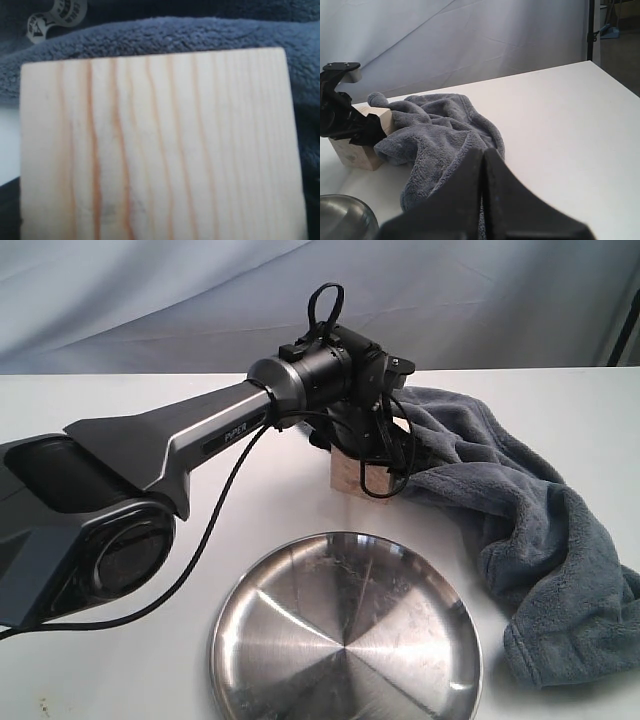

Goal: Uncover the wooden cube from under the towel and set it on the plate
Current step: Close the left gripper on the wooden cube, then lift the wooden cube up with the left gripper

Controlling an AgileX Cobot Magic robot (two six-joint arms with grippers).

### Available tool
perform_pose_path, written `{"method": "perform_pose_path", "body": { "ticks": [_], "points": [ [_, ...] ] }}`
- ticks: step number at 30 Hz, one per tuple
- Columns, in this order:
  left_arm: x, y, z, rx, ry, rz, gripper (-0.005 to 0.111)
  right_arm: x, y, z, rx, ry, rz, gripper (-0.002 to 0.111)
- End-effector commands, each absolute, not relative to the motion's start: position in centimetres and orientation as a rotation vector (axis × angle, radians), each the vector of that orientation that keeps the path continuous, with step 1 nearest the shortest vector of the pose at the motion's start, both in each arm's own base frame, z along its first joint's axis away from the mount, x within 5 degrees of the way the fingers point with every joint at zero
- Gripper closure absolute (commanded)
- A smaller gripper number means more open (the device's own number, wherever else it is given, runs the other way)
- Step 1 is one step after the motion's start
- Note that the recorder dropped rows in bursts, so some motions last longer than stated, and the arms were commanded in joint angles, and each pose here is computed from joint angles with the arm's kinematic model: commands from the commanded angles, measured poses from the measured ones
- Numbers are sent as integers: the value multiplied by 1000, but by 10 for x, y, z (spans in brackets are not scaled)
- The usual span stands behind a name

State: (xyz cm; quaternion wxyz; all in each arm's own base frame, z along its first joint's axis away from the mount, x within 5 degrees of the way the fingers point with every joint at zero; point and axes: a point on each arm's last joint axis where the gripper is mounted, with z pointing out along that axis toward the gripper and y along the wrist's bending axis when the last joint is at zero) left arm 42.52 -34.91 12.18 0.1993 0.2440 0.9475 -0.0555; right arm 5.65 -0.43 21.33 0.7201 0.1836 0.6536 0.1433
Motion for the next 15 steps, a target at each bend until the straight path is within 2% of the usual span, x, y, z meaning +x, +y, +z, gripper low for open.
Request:
{"method": "perform_pose_path", "body": {
  "ticks": [1,15],
  "points": [
    [431,-348,148,670,2590,-128,107,56,-4,212,411,1451,327,105],
    [431,-341,196,643,2531,-78,107,56,-4,212,411,1451,327,105]
  ]
}}
